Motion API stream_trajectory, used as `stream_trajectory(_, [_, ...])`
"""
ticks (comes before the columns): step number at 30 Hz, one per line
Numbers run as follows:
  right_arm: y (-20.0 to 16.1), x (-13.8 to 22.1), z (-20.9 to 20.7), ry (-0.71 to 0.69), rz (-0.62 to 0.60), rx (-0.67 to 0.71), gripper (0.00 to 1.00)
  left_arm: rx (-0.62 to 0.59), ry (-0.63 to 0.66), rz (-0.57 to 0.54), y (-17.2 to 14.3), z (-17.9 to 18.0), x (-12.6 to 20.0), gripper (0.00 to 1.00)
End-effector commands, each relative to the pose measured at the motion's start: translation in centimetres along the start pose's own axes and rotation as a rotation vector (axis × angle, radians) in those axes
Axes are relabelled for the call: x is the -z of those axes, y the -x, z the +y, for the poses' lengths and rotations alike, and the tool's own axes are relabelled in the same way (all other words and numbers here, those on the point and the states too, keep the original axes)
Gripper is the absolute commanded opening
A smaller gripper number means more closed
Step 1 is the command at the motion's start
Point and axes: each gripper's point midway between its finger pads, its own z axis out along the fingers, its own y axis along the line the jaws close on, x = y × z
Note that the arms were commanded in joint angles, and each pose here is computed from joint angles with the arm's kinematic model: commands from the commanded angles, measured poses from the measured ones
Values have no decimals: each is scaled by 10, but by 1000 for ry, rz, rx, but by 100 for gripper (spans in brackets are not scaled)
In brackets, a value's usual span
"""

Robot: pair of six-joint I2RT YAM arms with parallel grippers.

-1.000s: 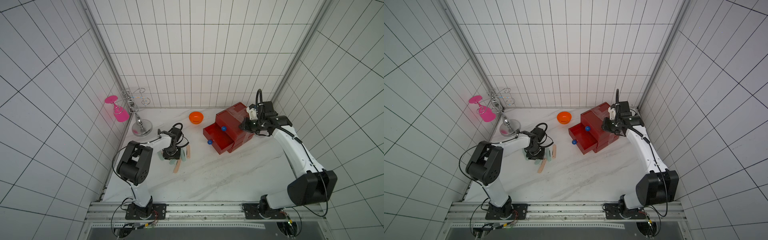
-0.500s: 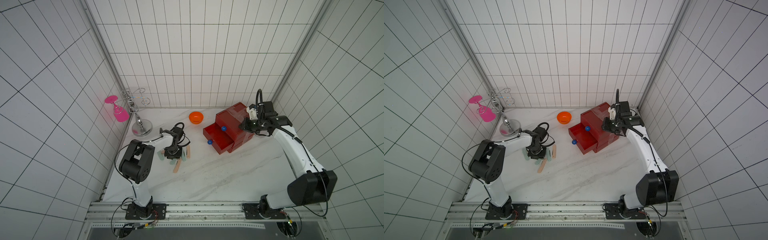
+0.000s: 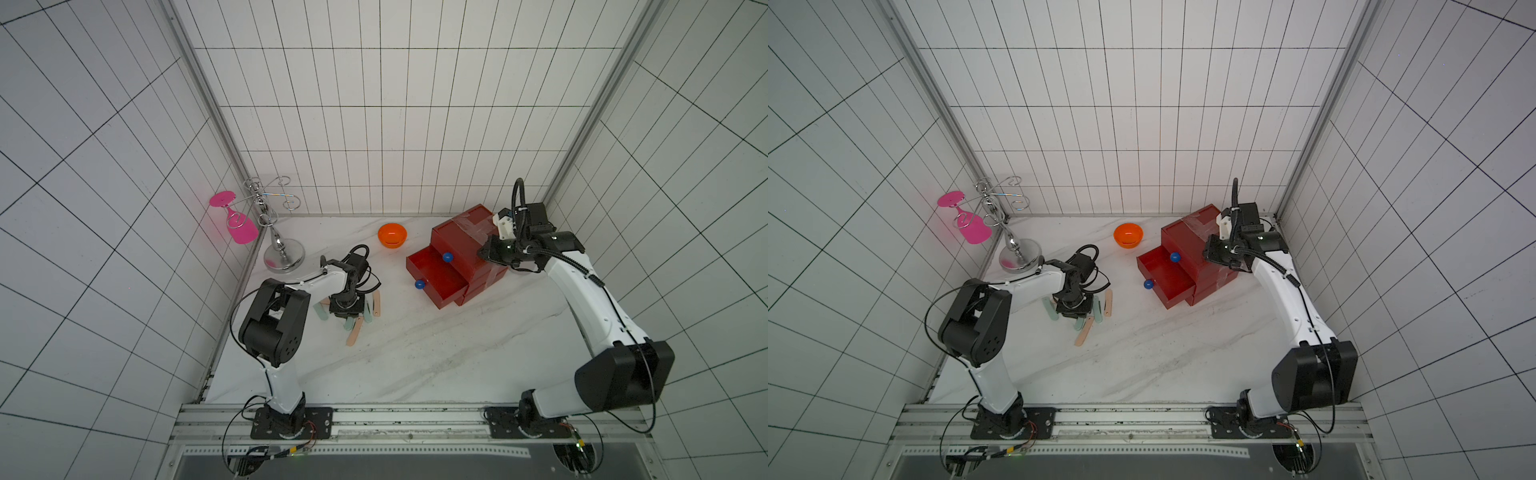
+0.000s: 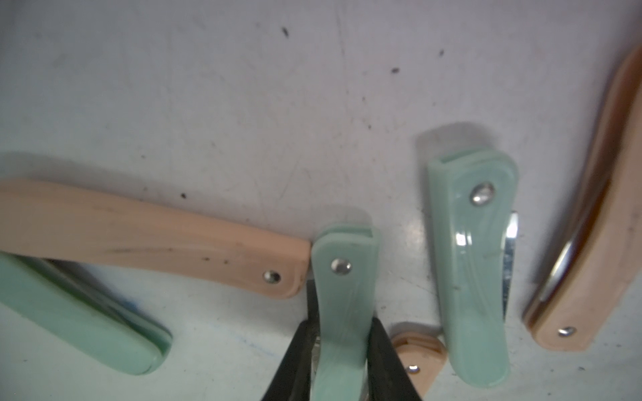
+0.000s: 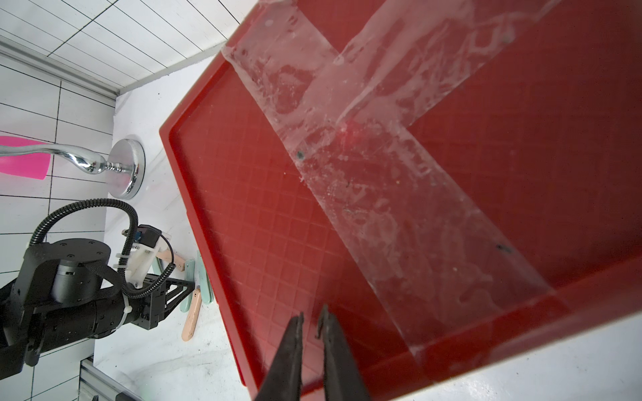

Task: Place the fruit knives into the drawer by color
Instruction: Pick up the fruit knife from the center of the board.

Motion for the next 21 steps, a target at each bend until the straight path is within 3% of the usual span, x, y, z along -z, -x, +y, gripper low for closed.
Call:
stream_trajectory(1, [-77, -26, -42, -141, 309, -106, 15, 8, -7, 25, -10, -1, -15, 25])
stream_trajectory(21, [-75, -27, -39, -128, 307, -110, 16, 30, -43, -44, -11, -2, 14, 19])
